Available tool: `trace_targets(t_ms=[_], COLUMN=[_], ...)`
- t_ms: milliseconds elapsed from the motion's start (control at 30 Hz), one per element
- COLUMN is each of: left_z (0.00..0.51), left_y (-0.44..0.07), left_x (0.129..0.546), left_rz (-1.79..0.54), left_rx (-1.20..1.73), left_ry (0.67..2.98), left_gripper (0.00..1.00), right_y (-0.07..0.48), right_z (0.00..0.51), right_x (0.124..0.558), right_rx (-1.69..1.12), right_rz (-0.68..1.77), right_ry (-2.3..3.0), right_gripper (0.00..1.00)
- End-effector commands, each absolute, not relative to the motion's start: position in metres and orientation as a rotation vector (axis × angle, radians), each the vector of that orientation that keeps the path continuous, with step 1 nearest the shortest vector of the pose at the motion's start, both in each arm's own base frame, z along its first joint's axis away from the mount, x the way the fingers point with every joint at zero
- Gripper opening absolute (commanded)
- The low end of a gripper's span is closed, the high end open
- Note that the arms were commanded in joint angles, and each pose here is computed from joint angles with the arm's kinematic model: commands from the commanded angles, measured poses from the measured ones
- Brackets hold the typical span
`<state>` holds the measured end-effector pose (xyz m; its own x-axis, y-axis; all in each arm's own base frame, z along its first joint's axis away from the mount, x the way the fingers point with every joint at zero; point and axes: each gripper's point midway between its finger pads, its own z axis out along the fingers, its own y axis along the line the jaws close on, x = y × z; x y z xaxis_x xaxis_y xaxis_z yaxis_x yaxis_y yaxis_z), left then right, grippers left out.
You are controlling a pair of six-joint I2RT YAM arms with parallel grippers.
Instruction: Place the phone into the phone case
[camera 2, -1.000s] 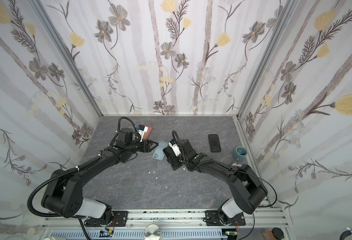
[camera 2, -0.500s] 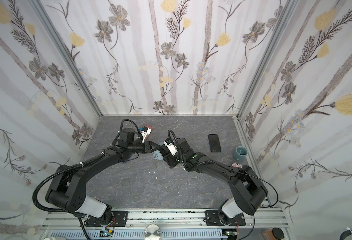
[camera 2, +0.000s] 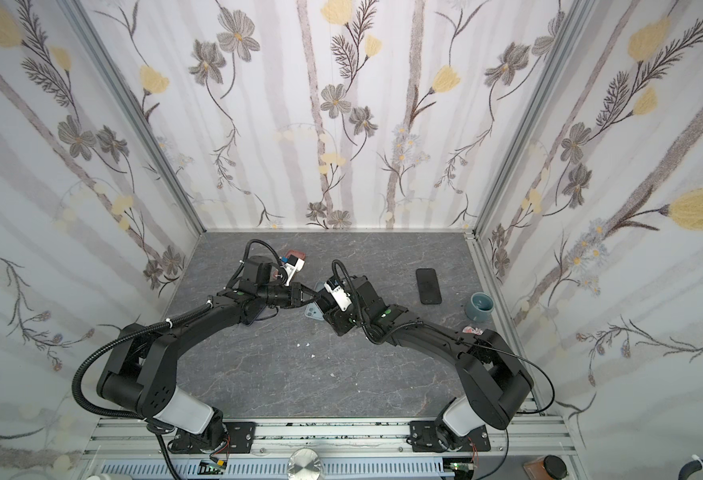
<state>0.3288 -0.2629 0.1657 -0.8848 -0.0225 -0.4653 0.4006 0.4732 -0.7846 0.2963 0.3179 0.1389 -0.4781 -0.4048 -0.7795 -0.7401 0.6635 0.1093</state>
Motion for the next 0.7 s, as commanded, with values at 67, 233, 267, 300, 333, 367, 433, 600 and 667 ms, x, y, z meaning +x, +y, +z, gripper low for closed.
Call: trace_targets(t_ms=[67,233,267,300,333,367,433,600,667], left_z=[0.173,0.177,0.178,0.181,0.183,0.186,0.194,0.205,0.21], left_y=[-0.267,-0.266,-0.266,-0.267,-0.267,-0.267,-0.266,-0.262,-0.261], left_x=[0.328,0.329,0.329,0.329,0.329,0.329,0.328,0.328,0.329], left_rz=[-1.424,-1.414,-1.414,-1.414,-1.415,-1.416,-1.411,-1.371,-1.366], left_rx=[0.338,0.352,0.353,0.358,0.363,0.369,0.385,0.381,0.372], left_ry=[2.293,2.268,2.265,2.256,2.246,2.234,2.197,2.136,2.122], left_gripper=[0.14,0.02,0.02,0.01,0.0,0.0,0.0,0.0,0.0], right_y=[0.325,0.324,0.324,0.324,0.324,0.325,0.327,0.33,0.333], right_z=[0.155,0.157,0.158,0.159,0.16,0.159,0.157,0.163,0.178], right_x=[0.306,0.309,0.309,0.309,0.309,0.308,0.306,0.306,0.305], right_rx=[-0.872,-0.863,-0.862,-0.86,-0.862,-0.871,-0.892,-0.895,-0.884], right_rz=[0.561,0.543,0.542,0.543,0.547,0.554,0.559,0.573,0.604], right_ry=[2.049,2.05,2.049,2.046,2.047,2.049,2.064,2.084,2.07], right_gripper=[0.52,0.54,0.55,0.58,0.61,0.64,0.68,0.8,0.83])
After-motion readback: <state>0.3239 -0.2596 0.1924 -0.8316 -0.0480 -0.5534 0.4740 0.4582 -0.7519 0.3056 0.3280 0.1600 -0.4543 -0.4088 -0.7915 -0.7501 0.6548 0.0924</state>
